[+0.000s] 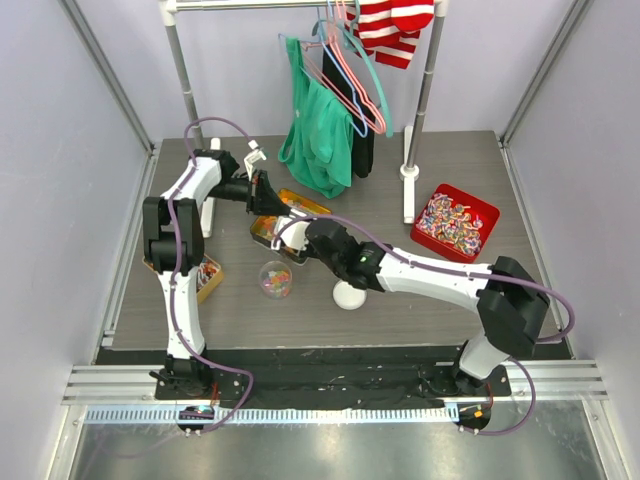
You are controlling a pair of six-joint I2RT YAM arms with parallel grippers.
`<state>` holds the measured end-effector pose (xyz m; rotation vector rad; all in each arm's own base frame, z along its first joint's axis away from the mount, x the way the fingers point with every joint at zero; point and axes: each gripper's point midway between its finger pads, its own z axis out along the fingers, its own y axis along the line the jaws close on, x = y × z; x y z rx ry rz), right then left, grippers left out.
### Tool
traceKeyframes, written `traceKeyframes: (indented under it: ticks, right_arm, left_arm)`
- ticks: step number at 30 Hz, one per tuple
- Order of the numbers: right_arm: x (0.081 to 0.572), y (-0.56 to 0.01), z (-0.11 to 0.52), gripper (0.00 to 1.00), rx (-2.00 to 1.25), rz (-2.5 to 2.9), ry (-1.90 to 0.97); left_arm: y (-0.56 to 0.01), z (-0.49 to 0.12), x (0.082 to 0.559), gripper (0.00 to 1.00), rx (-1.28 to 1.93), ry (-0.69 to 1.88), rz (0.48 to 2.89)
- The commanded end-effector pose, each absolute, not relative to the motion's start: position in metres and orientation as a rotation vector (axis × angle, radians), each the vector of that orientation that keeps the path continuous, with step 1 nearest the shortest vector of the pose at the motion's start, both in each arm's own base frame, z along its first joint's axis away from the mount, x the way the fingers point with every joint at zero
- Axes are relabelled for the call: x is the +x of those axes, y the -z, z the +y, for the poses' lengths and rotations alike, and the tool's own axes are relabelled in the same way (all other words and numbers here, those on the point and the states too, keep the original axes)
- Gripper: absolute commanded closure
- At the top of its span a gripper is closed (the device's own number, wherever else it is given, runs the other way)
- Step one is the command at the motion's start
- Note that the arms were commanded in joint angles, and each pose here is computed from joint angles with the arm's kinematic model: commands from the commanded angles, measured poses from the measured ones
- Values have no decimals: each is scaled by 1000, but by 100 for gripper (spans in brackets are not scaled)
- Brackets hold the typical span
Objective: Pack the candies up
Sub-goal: Adjust the spatula.
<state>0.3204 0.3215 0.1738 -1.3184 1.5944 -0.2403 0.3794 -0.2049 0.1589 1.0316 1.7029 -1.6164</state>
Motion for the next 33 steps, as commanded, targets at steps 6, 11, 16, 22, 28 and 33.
traceKeyframes:
  ticks: [6,11,16,22,28,33]
  right_arm:
    - [336,-172,329,60,-1258,1559,267]
    - [340,-171,334,67,-1243,1538,270]
    - [337,-179,337,79,-1216,1520,241]
    - [335,-178,339,76,-1223,1515,222]
    - [330,-172,346,72,-1237,1506,214]
    - [330,-173,347,72,-1223,1499,217]
  left_arm:
    - [-197,-201,344,100,834,1810,1864]
    - [-193,-201,345,100,831,1814,1872]
    - [-188,-205,344,100,840,1827,1886]
    - [-183,-212,341,100,861,1841,1897]
    - [-178,-217,335,100,887,1852,1913]
    - [-173,-222,332,100,902,1865,1927]
